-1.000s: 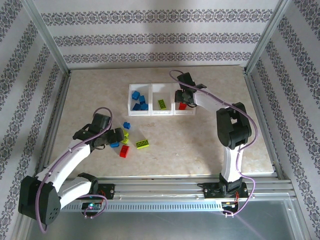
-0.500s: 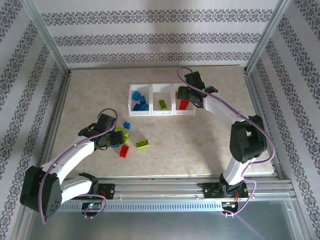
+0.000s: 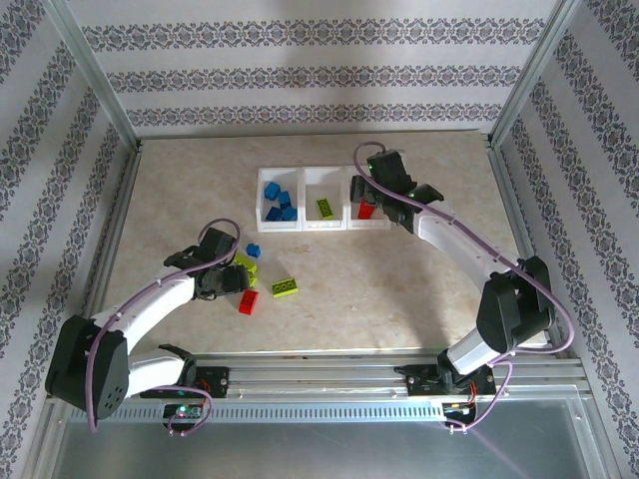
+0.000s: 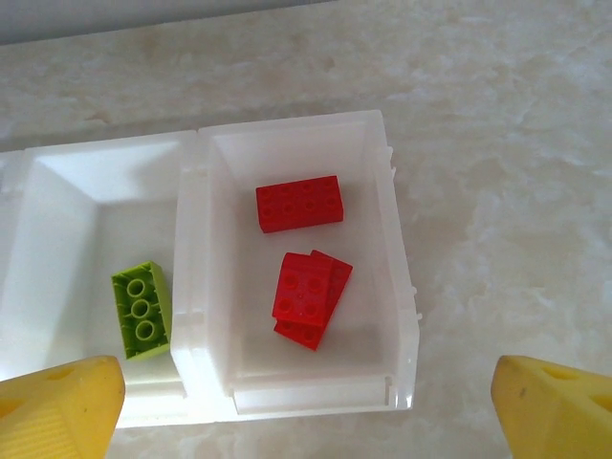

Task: Sort the legos into containers by color
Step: Pick up the lego from the middle-left of the table.

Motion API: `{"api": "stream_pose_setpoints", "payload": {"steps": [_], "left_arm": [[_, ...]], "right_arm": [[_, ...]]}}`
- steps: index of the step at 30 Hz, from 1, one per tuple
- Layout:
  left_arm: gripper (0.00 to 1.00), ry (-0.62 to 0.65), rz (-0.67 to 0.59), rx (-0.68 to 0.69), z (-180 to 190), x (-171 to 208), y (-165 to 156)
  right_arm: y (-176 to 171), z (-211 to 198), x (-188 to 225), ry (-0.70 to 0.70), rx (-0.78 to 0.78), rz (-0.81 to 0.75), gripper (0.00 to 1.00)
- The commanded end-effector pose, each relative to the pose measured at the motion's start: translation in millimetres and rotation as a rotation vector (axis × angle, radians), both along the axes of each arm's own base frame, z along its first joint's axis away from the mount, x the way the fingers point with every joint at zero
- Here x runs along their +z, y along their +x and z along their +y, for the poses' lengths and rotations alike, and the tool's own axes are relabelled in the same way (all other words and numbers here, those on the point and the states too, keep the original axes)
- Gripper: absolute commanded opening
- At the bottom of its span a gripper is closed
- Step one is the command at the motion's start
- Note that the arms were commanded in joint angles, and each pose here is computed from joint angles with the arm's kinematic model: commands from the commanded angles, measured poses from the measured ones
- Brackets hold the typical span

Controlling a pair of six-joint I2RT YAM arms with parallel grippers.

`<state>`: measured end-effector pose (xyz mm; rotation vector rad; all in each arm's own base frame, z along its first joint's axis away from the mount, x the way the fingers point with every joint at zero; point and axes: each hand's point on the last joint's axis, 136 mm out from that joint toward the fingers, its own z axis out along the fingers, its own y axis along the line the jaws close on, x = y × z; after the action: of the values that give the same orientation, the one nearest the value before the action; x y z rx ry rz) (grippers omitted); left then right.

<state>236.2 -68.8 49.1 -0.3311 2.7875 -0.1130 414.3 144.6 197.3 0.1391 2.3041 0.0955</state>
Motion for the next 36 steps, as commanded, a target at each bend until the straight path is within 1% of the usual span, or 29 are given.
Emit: {"api": "stream_pose_setpoints", "payload": {"steps": [1,6,12,16,20,25,29,36], "left_arm": [[0.71,0.035,0.005,0.014,4.5,-7.3,-1.7],[0.69,0.061,0.023,0.025,8.3,-15.4,-1.1],[0.68,0.072,0.028,0.041,10.0,-23.5,2.7],[0.64,0.066,0.021,0.049,11.1,-25.6,5.2],[0.62,0.067,0.015,0.057,14.1,-25.8,7.8],[0.57,0.058,0.004,0.071,16.4,-26.3,12.4],[0.48,0.050,-0.006,0.075,16.5,-24.5,15.2],[0.41,0.052,-0.013,0.077,18.3,-19.1,14.3]], "right_arm": [[-4.9,-7.6,11.4,-0.011,-0.034,-0.043,0.98],[-7.8,-8.1,13.6,-0.009,-0.039,-0.052,0.98],[-7.1,-2.8,11.8,-0.005,-0.027,-0.050,0.98],[-7.0,-0.1,10.4,-0.007,-0.023,-0.048,0.98],[-7.1,2.9,7.3,-0.010,-0.016,-0.043,0.99],[-7.9,5.5,5.6,-0.011,-0.011,-0.041,0.98],[-9.3,7.0,5.8,-0.012,-0.004,-0.040,0.98],[-13.6,8.0,8.7,-0.012,0.002,-0.050,0.99]]}}
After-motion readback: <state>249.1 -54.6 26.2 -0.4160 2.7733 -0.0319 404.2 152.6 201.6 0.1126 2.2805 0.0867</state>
